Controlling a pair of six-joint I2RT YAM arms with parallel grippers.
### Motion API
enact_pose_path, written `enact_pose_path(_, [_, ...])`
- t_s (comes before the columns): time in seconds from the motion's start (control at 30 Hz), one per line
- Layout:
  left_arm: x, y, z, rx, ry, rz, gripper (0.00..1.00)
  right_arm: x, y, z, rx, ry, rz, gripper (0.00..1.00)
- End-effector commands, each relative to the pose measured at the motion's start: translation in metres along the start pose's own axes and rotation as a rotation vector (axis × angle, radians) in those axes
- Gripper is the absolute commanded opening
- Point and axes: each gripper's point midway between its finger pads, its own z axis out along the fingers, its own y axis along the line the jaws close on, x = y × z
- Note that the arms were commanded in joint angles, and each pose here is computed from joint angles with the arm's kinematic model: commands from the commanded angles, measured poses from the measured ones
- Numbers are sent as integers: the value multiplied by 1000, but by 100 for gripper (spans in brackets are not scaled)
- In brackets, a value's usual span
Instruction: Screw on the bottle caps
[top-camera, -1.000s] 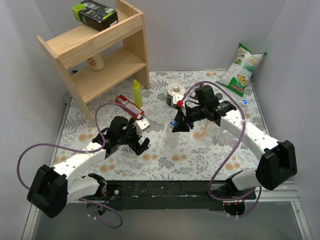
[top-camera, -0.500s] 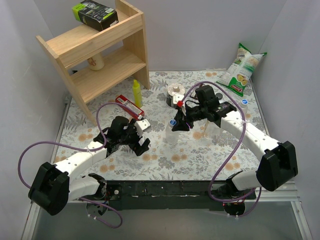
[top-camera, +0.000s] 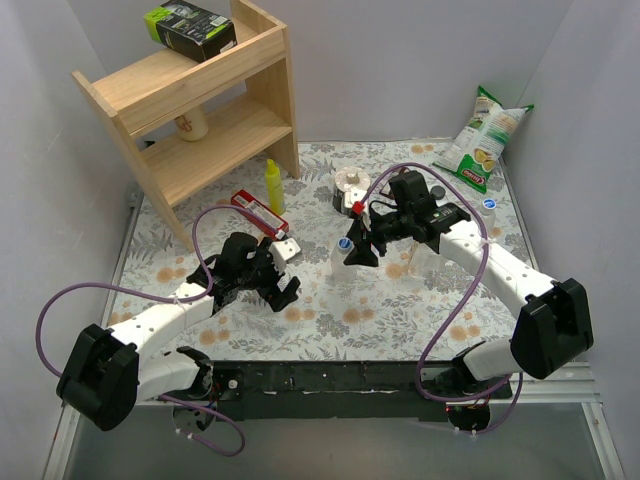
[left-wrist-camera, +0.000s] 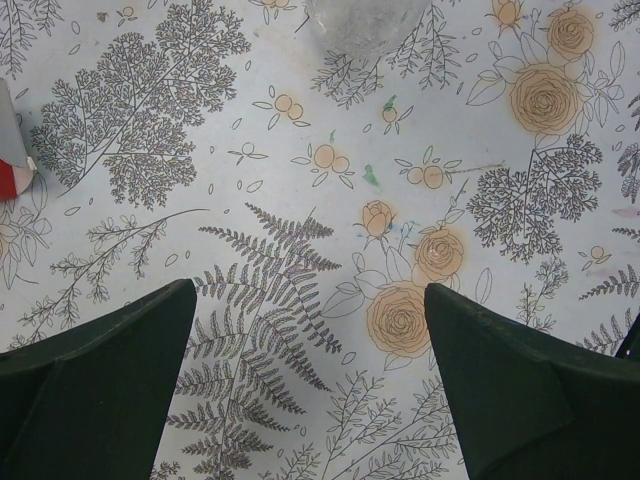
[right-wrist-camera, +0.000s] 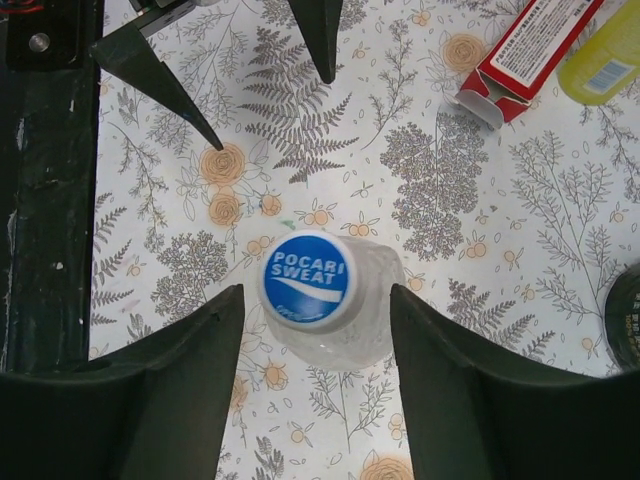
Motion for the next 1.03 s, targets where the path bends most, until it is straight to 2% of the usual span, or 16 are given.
enact_pose_path(0.0, [-2,-2,0,17,-12,13,98,-8,-7,-3,26,-11,-29,68])
enact_pose_path(0.17, [-1,-3,1,23,-12,14,98,-10,-8,-5,31,-10,-31,75])
enact_pose_path(0.3, [-2,-2,0,19,-13,14,98,-19,-8,-9,35,-10,-37,85])
enact_pose_path(0.33, [-1,0,0,8,-11,8,98,-27,-7,-15,39,-11,-37,89])
enact_pose_path(0.47, [-6,8,-1,-38,-10,-12,98,-61,0,-42,77,-27,-45,91])
enact_pose_path(0.57, [-8,18,-3,-96,-6,-24,98,-86,-8,-67,199,-25,-25,91])
enact_pose_path(0.7, [-1,27,-5,-146,15,-39,98,-74,-46,-100,522,103,217,91])
enact_pose_path(0.8, [-6,41,-9,-221,22,-50,98,-68,-61,-120,671,165,303,92])
enact_pose_path(1.0, [-17,37,-9,-170,53,-73,98,-70,-60,-128,735,96,306,92])
